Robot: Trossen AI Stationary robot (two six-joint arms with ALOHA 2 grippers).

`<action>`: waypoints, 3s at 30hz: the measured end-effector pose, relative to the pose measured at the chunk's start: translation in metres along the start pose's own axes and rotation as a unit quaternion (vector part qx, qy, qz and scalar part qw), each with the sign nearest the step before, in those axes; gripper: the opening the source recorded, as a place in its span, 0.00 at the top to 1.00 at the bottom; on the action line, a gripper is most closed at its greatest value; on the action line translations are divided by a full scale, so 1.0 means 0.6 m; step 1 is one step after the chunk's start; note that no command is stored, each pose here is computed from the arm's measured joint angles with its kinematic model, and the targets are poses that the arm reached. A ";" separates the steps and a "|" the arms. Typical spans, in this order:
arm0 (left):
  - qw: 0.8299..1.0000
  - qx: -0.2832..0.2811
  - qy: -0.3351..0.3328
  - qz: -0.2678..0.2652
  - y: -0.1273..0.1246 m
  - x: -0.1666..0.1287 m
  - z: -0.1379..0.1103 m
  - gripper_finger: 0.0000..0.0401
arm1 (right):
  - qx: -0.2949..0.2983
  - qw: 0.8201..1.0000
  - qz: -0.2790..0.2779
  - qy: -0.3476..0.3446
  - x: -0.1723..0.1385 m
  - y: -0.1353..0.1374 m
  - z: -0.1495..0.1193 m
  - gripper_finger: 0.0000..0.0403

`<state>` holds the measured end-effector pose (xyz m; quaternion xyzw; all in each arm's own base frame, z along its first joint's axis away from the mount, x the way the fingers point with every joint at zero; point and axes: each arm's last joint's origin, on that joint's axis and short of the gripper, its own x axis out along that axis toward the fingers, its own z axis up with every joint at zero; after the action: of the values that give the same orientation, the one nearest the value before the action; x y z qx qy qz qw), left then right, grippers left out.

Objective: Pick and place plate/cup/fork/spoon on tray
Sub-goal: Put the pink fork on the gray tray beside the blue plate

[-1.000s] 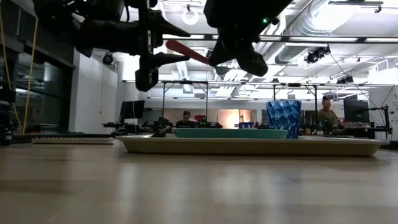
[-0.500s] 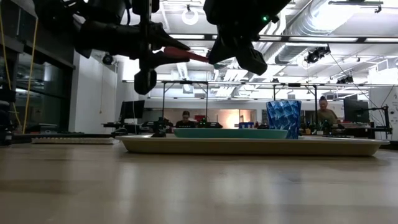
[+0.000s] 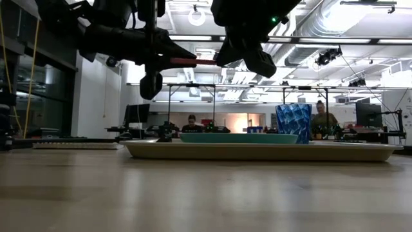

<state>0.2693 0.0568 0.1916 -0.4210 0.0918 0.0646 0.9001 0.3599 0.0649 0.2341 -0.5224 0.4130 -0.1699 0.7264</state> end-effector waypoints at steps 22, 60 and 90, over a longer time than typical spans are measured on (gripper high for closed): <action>0.998 0.033 -0.033 0.035 0.032 -0.013 0.038 1.00 | 0.032 0.999 -0.009 0.000 -0.001 -0.003 0.002 0.76; 0.944 0.000 -0.034 0.328 0.066 -0.038 -0.137 1.00 | 0.247 0.961 0.005 0.128 -0.153 0.015 -0.103 0.59; 0.936 -0.113 -0.153 0.295 0.047 0.055 -0.152 1.00 | 0.245 0.964 0.002 0.103 -0.176 0.026 -0.096 0.59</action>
<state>0.2857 0.0058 0.1063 -0.4588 0.0648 0.4007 0.7904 0.2487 0.1069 0.2580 -0.3072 0.4324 -0.3175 0.7860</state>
